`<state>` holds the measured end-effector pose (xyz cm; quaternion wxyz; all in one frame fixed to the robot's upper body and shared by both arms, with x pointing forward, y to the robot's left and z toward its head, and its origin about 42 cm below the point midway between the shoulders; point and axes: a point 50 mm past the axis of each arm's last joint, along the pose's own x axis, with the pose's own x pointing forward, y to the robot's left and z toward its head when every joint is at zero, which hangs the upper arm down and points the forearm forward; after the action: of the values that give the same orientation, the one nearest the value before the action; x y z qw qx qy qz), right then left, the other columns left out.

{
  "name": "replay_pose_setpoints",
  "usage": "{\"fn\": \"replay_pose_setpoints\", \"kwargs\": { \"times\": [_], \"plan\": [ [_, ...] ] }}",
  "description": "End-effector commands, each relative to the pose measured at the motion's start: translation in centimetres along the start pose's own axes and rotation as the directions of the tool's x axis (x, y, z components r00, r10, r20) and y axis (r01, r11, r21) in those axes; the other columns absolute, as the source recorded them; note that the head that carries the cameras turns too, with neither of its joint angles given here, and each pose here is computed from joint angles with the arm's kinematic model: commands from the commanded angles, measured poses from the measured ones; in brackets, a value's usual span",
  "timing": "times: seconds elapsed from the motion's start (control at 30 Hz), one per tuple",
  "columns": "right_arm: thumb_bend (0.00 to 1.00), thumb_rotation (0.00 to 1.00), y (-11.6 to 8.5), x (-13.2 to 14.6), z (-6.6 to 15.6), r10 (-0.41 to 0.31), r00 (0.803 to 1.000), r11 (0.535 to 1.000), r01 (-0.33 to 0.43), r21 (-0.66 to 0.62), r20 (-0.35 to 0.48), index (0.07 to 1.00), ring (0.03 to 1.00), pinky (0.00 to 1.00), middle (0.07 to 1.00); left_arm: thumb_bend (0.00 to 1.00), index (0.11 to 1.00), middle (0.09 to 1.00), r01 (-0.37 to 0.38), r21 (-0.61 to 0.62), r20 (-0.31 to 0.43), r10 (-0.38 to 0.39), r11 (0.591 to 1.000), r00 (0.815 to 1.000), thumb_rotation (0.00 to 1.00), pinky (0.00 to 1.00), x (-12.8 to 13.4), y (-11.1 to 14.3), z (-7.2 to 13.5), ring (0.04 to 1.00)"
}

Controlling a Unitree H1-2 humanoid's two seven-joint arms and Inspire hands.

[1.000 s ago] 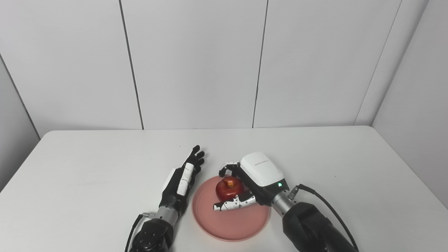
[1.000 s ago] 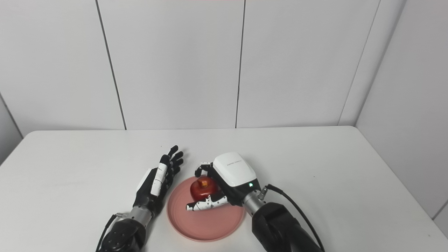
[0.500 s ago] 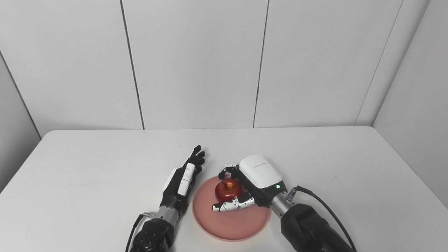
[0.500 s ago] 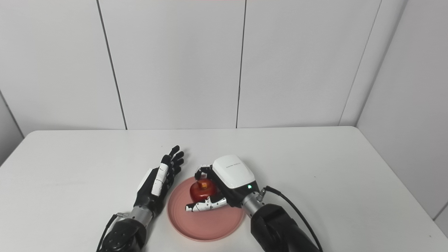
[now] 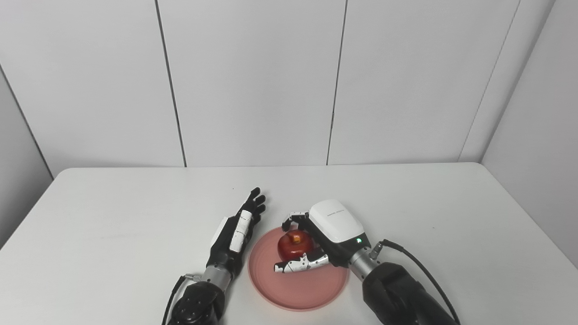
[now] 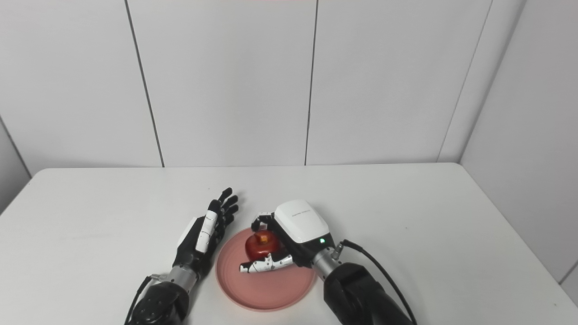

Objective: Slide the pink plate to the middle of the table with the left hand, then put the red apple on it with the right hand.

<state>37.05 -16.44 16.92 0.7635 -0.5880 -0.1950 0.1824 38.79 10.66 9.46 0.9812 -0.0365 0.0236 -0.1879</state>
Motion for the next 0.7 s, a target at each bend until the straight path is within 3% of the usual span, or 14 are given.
{"fn": "replay_pose_setpoints", "kwargs": {
  "times": [0.0,0.13,0.27,0.43,0.67],
  "plan": [
    [0.59,0.66,-1.59,0.83,0.06,-0.027,0.999,0.999,0.028,-0.020,0.040,0.593,0.241,0.17,0.361,0.87,0.948,0.969,0.032,-0.032,-0.091,-0.035,0.999,0.995,0.98,1.00,-1.27,-1.27,-2.88,0.974],
    [0.62,0.70,-1.52,0.80,0.02,-0.011,1.000,1.000,0.012,-0.028,0.029,0.613,0.271,0.19,0.393,0.87,0.951,0.972,0.034,-0.033,-0.092,-0.037,0.999,0.995,0.98,1.00,-1.28,-1.20,-2.85,0.981],
    [0.71,0.76,-1.61,0.69,-0.10,-0.008,1.000,1.000,0.009,-0.029,0.026,0.648,0.388,0.29,0.510,0.86,0.954,0.969,0.035,-0.043,-0.091,-0.038,0.998,0.995,0.97,1.00,-1.29,-1.13,-2.82,0.982],
    [0.82,0.80,-1.81,0.60,-0.25,-0.004,1.000,1.000,0.005,-0.027,0.021,0.670,0.496,0.39,0.587,0.86,0.953,0.965,0.035,-0.043,-0.093,-0.039,0.998,0.995,0.97,1.00,-1.22,-1.09,-2.84,0.988],
    [0.87,0.82,-2.01,0.53,-0.45,-0.006,1.000,1.000,0.007,-0.021,0.028,0.673,0.506,0.40,0.597,0.86,0.949,0.969,0.039,-0.035,-0.090,-0.042,0.999,0.995,0.98,1.00,-1.26,-1.11,-2.81,0.994]
  ]
}}
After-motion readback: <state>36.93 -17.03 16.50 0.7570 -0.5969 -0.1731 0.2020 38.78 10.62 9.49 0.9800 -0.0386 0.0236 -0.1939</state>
